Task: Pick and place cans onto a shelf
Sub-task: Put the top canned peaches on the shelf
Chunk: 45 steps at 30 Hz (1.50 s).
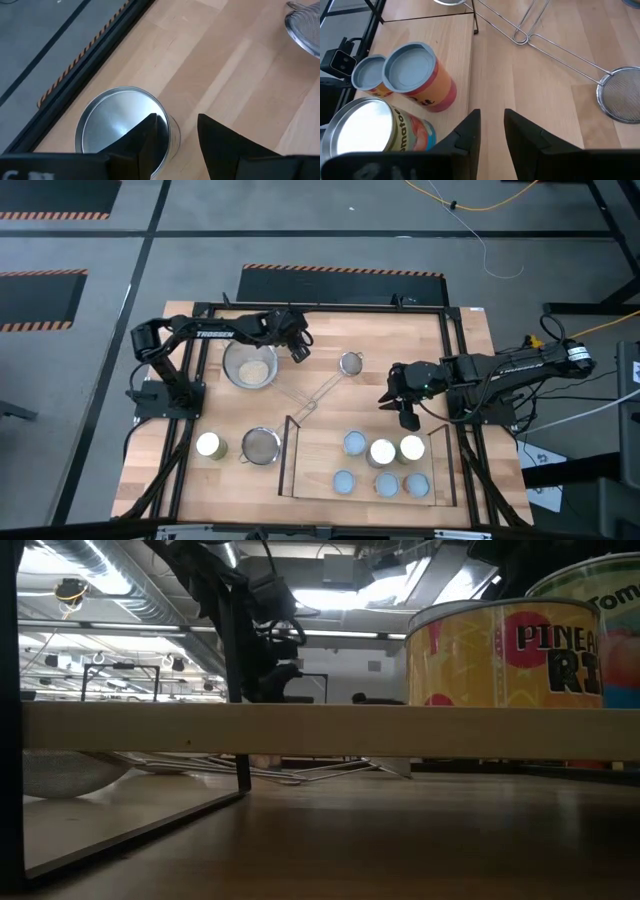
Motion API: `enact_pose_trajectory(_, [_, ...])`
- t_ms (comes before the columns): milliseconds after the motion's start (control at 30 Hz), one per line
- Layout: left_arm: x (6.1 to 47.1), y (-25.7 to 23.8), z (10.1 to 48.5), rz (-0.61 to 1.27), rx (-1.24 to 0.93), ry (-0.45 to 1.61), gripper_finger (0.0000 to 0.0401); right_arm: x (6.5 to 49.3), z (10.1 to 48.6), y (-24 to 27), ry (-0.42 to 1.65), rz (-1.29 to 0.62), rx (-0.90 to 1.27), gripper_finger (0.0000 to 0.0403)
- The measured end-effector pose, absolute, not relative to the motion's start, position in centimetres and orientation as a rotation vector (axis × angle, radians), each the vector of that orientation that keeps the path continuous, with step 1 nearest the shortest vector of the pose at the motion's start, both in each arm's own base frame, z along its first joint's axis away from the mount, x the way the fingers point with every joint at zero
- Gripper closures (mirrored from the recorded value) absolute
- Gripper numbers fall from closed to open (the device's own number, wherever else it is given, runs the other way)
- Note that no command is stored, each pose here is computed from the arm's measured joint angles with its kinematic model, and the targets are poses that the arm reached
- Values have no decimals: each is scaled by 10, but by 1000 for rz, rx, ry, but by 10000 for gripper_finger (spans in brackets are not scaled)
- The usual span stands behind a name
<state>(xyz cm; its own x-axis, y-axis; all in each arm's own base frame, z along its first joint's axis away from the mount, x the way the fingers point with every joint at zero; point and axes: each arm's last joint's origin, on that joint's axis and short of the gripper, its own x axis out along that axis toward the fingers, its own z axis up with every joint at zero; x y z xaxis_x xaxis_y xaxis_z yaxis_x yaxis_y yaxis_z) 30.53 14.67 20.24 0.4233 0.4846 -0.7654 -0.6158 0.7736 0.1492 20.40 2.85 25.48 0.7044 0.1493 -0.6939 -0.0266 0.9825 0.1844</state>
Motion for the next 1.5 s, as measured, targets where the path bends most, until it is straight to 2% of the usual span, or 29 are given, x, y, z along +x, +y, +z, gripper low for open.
enact_pose_trajectory(233, [305,147,202,693,-163,904,283,204,255,28,784,99,165,312])
enact_pose_trajectory(667, [305,147,202,699,-160,907,395,204,255,28,784,99,165,312])
enact_pose_trajectory(1067, [302,139,212,668,-154,886,399,204,255,28,786,98,166,312])
enact_pose_trajectory(1267, [300,120,238,616,-132,800,400,204,255,29,786,98,166,312])
enact_pose_trajectory(1500, [296,75,274,454,-114,667,400,204,255,29,787,98,166,312])
